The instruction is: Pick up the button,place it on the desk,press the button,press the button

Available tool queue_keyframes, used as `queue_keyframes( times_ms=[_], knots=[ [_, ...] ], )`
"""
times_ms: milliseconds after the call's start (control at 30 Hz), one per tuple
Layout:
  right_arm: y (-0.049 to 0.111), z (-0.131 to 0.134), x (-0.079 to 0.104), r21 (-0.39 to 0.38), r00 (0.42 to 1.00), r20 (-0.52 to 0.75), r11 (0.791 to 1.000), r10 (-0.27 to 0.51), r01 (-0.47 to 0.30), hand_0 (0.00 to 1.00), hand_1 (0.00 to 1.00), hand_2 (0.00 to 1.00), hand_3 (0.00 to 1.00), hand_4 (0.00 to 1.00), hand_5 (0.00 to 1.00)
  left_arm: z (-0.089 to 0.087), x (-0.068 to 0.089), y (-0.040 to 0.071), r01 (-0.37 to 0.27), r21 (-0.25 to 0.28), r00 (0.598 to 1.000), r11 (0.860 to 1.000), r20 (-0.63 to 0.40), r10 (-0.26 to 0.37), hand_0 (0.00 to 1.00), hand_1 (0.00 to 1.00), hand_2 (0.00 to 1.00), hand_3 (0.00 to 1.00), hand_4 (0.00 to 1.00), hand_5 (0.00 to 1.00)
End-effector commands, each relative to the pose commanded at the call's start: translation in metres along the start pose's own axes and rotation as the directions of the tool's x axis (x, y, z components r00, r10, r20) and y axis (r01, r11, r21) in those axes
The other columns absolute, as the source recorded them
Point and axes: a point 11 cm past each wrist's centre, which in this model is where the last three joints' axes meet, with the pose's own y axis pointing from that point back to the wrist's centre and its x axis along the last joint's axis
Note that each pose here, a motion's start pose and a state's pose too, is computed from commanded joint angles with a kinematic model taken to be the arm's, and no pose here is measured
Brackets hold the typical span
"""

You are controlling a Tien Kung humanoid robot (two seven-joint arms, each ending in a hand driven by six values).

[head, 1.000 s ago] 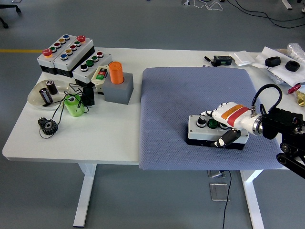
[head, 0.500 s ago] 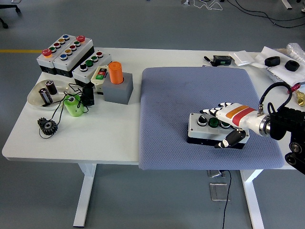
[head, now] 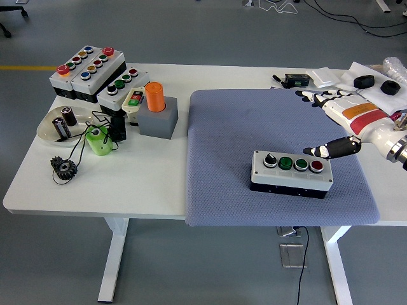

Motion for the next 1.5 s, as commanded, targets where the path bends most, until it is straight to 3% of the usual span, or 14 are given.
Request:
queue_keyframes(
  times_ms=[167,200,533,1000,1500],
  knots=[
    [0.011,0.004,-0.011,-0.007,0.999,0.039,0.999,-0.033,0.033,0.265,0.002,0.12,0.722,0.762,0.292,0.003,0.0,0.0,0.0,-0.004,1.0,1.0,-0.002,0.0,0.646,0.696,0.692,0.496,0.316,0.998],
    [0.012,0.004,-0.011,-0.008,0.998,0.042,0.999,-0.037,0.038,0.14,0.002,0.036,0.686,0.658,0.316,0.003,0.0,0.0,0.0,-0.005,1.0,1.0,-0.003,0.0,0.646,0.696,0.692,0.497,0.315,0.998],
    [0.022,0.01,-0.033,-0.052,0.982,0.057,0.982,-0.18,0.183,0.138,0.002,0.037,0.687,0.651,0.36,0.005,-0.001,0.0,0.0,-0.007,1.0,1.0,-0.004,0.0,0.645,0.696,0.692,0.497,0.315,0.998],
    [0.026,0.017,-0.051,-0.081,0.969,0.073,0.967,-0.235,0.241,0.143,0.002,0.04,0.68,0.624,0.416,0.006,-0.001,0.0,0.002,-0.009,1.0,1.0,-0.003,-0.002,0.645,0.696,0.692,0.497,0.315,0.998],
    [0.031,0.025,-0.058,-0.111,0.965,0.082,0.96,-0.25,0.258,0.142,0.002,0.04,0.675,0.621,0.424,0.001,-0.002,0.0,0.003,0.001,1.0,1.0,0.007,-0.003,0.645,0.696,0.692,0.497,0.315,0.998]
  ],
)
